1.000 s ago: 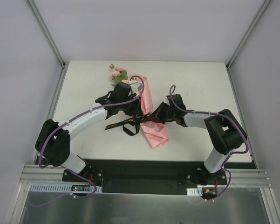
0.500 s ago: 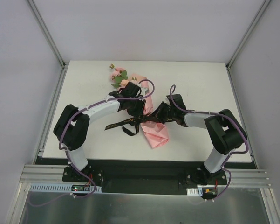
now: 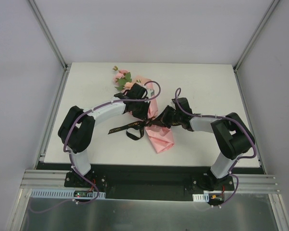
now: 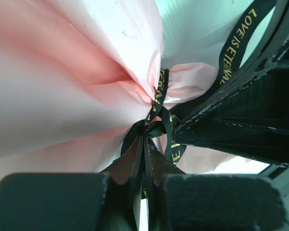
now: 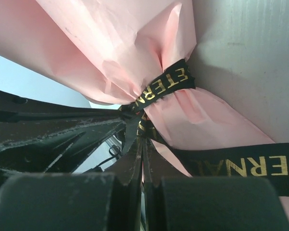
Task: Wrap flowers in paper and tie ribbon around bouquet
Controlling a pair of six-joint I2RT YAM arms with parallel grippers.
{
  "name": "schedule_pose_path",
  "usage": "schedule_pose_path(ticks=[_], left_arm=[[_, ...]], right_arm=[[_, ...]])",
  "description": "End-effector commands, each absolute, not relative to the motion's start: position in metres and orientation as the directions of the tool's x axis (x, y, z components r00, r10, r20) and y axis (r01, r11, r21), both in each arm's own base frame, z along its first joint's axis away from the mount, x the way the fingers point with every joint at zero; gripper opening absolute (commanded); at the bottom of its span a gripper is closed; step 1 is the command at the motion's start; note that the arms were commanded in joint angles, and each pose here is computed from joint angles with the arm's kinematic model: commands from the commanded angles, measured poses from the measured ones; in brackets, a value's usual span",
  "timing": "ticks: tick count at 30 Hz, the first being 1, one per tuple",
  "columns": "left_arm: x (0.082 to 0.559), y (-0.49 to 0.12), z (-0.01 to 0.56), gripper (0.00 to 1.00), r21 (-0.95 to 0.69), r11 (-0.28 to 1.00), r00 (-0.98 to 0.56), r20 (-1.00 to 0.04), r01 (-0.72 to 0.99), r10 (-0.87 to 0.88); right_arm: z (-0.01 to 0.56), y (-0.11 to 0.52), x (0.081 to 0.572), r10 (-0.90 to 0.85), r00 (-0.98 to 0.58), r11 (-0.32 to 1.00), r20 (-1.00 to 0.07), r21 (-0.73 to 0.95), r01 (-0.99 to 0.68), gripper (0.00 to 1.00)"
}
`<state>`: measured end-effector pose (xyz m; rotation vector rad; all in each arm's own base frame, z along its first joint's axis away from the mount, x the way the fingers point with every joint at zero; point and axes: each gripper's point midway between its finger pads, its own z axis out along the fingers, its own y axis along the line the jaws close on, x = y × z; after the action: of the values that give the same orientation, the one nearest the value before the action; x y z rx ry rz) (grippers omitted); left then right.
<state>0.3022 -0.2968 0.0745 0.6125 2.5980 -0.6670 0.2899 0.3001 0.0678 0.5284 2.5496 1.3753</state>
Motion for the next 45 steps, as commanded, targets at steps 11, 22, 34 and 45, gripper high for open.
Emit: schedule_pose_path(ticks=[11, 22, 34, 45], left_arm=[[0.315, -0.312, 0.136, 0.00, -0.447, 0.742, -0.767, -0.626, 0.499, 0.139], [0.326, -0.321, 0.142, 0.00, -0.554, 0.698, -0.814, -0.576, 0.453, 0.071], [0.330, -0.320, 0.134, 0.00, -0.624, 0.679, -0.866, -0.499, 0.385, 0.033], [0.330, -0.320, 0.141, 0.00, -0.648, 0.657, -0.871, -0.491, 0.386, 0.027]], right_arm=[[0.097, 0.304, 0.286, 0.236, -0.946, 0.528, -0.221, 0.847, -0.066, 0.01], [0.127, 0.278, 0.292, 0.023, -0.836, 0.654, -0.548, 0.641, -0.402, 0.40], [0.144, 0.298, 0.309, -0.118, -0.670, 0.597, -0.733, 0.487, -0.638, 0.62], [0.122, 0.313, 0.330, -0.158, -0.627, 0.662, -0.763, 0.389, -0.640, 0.69]])
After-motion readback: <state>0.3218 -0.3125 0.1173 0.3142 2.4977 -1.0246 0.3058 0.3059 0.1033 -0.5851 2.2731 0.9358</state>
